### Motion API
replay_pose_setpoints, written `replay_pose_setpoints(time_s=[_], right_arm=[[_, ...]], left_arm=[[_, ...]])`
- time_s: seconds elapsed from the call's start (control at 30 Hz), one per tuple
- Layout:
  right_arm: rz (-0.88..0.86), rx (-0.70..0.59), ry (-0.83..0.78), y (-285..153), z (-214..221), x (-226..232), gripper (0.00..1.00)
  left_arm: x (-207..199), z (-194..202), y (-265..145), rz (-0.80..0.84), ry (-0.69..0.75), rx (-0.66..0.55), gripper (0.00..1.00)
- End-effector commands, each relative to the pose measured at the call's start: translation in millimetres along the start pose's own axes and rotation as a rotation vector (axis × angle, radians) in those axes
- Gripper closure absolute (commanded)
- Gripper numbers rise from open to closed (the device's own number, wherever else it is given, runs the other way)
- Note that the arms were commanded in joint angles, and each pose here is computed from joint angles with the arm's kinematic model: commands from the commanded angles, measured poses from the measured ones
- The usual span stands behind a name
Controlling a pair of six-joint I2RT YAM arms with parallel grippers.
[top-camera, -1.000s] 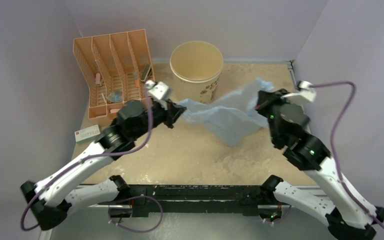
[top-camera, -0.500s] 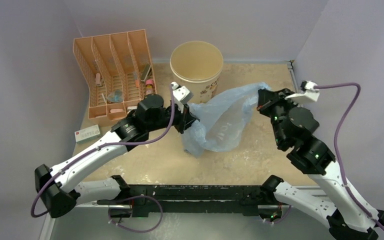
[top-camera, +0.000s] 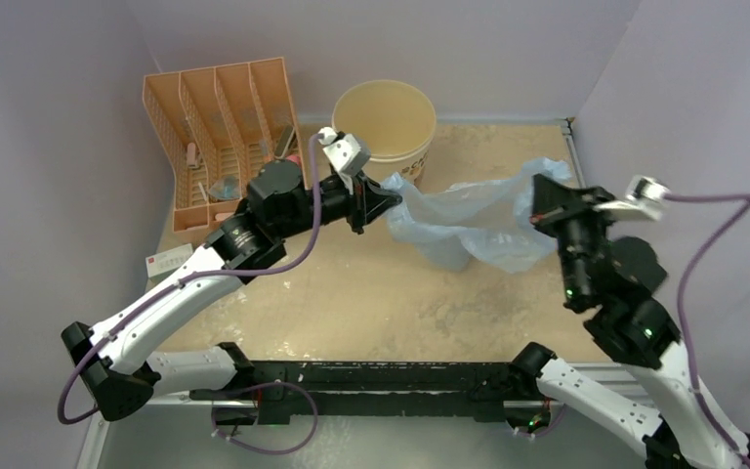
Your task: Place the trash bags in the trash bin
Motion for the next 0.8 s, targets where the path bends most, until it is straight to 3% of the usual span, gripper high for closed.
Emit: replay_pose_setpoints(time_s=[0.0,0.17,0.53,0.63,0.77], right_arm=[[-0.083,0.199,-0.165,23.6,57.7,20.2,1.00],[-0.202,0.389,-0.218,37.0,107.6,45.1,1.00],[-0.329,0.578,-0.223,39.2,157.5,62.1,1.00],[-0.339,0.604,-0.200,39.3,161.0,67.6,1.00],[-0.390,0.540,-0.141,35.6,142.9,78.3,1.00]], left_arm=[[12.6,26.2,5.3,-0.076,-0.049,0.068,1.00],[12.0,26.7,-4.5,-0.099,-0.065,0.060,1.00],[34.0,47.2,-24.4,-0.255,-0.079,0.136,1.00],[46.3,56.4,-31.1,-0.306,-0.080,0.160,1.00],[69.0,55.7,-45.3,-0.390,-0.089,0.167,1.00]])
Point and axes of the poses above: each gripper's point midway between its finger pads, its own y axis out along the fingers, its own x axis along the line the jaws close on, z = x × y, the point moved 4 cm from there along -y, back along the fingers, and after that the axes turned 3 degrees about y, right-handed, at the moved point
